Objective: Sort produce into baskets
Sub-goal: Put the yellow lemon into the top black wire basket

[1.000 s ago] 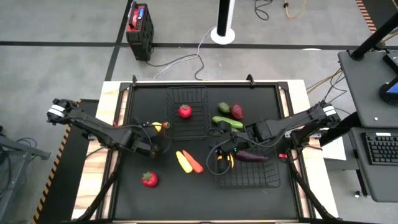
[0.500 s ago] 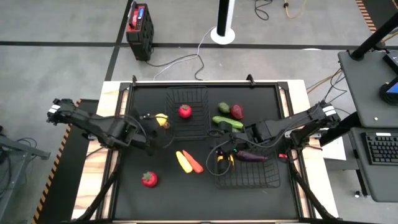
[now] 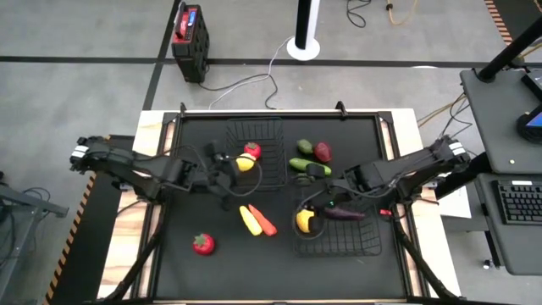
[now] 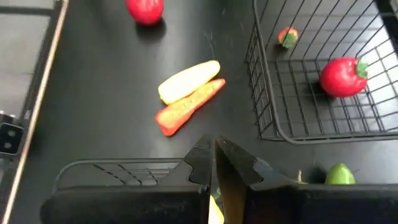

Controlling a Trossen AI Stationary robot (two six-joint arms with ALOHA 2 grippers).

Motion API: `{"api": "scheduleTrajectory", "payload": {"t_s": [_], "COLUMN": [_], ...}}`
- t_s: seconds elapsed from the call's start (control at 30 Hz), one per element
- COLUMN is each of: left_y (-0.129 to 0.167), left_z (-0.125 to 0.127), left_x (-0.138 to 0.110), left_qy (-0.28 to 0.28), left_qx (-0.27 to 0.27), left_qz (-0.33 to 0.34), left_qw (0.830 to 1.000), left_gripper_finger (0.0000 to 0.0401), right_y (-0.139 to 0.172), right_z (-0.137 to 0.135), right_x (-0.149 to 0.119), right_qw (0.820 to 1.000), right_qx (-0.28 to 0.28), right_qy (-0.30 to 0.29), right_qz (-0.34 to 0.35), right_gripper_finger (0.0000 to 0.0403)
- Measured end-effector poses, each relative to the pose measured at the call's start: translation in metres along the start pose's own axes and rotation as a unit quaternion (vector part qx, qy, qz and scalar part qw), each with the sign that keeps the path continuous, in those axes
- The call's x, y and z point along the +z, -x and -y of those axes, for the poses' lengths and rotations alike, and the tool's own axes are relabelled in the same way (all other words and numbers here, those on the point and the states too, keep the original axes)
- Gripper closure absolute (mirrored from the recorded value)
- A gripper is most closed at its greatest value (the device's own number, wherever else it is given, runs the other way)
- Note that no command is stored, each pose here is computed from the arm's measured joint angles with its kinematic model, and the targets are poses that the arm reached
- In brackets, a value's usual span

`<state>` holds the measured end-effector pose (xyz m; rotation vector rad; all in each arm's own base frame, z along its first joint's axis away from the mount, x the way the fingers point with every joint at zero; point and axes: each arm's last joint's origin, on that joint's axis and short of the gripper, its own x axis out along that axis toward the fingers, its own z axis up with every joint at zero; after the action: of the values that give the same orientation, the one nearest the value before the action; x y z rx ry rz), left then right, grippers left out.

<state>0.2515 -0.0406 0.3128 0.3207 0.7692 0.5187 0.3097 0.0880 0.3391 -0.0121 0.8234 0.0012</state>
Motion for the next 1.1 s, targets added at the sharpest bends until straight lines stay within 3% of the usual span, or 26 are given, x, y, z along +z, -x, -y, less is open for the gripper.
{"api": "scheduleTrajectory", "payload": {"t_s": [0.27,0.47,0.6,1.1], "left_y": [-0.042,-0.065,-0.075,-0.095], "left_z": [-0.002,-0.013,-0.014,-0.001], "left_x": [-0.004,-0.009,-0.011,-0.015], "left_qy": [-0.050,-0.053,-0.052,-0.069], "left_qx": [-0.013,-0.067,-0.088,-0.089], "left_qz": [-0.072,-0.114,-0.128,-0.155], "left_qw": [0.996,0.990,0.987,0.981], "left_gripper_finger": [0.0241,0.0241,0.0241,0.0234], "right_y": [0.013,0.011,0.010,0.003], "right_z": [0.001,-0.001,-0.001,-0.001], "right_x": [0.000,-0.003,-0.005,-0.011], "right_qw": [1.000,1.000,1.000,1.000], "right_qx": [0.002,0.002,0.002,-0.001], "right_qy": [0.002,0.000,-0.005,-0.003], "right_qz": [0.017,0.011,0.008,-0.004], "right_gripper_finger": [0.0390,0.0390,0.0390,0.0390]}}
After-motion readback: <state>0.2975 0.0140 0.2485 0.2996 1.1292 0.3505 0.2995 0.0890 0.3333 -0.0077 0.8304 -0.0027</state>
